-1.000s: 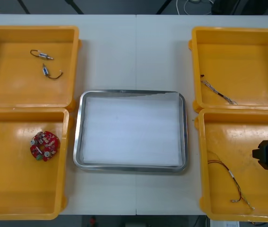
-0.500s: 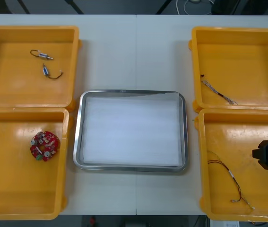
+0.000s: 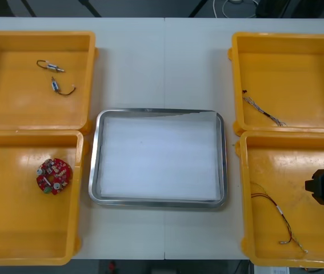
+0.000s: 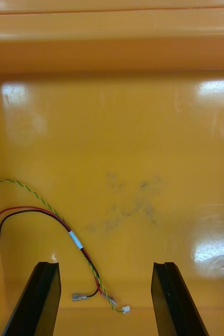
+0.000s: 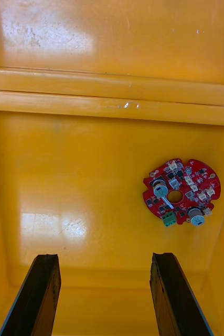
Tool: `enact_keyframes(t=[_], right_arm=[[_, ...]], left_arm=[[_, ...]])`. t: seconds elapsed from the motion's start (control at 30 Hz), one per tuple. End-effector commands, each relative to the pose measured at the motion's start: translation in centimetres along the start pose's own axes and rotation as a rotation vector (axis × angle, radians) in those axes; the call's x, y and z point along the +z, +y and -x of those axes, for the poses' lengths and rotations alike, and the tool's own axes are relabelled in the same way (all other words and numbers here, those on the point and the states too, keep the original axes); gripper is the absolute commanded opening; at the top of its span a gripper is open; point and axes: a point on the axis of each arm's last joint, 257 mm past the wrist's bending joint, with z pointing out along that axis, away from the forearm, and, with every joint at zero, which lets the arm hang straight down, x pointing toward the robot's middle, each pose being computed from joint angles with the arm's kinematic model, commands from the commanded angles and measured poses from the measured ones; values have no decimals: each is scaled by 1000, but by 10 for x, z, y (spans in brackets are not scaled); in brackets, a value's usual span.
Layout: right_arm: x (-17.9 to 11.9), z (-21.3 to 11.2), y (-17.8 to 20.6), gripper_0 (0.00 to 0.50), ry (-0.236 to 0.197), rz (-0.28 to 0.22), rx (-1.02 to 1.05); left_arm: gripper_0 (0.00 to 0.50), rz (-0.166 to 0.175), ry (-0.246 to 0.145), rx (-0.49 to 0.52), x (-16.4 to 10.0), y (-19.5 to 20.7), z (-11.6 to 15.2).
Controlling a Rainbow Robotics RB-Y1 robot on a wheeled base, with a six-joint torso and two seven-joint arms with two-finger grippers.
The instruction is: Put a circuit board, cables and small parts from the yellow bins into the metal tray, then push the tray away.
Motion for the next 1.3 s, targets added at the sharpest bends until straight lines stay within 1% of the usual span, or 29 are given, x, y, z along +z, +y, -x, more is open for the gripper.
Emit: enact_keyframes(t=[0.03, 1.27, 1.3], right_arm=[[-3, 6, 5, 500, -12, 6, 5], [-3, 6, 5, 500, -12, 6, 5], [-3, 6, 5, 500, -12, 6, 5]], left_arm=[[500, 48, -25, 110, -13, 15, 4], [500, 48, -25, 110, -13, 15, 4], [500, 17, 16, 101, 1, 7, -9]])
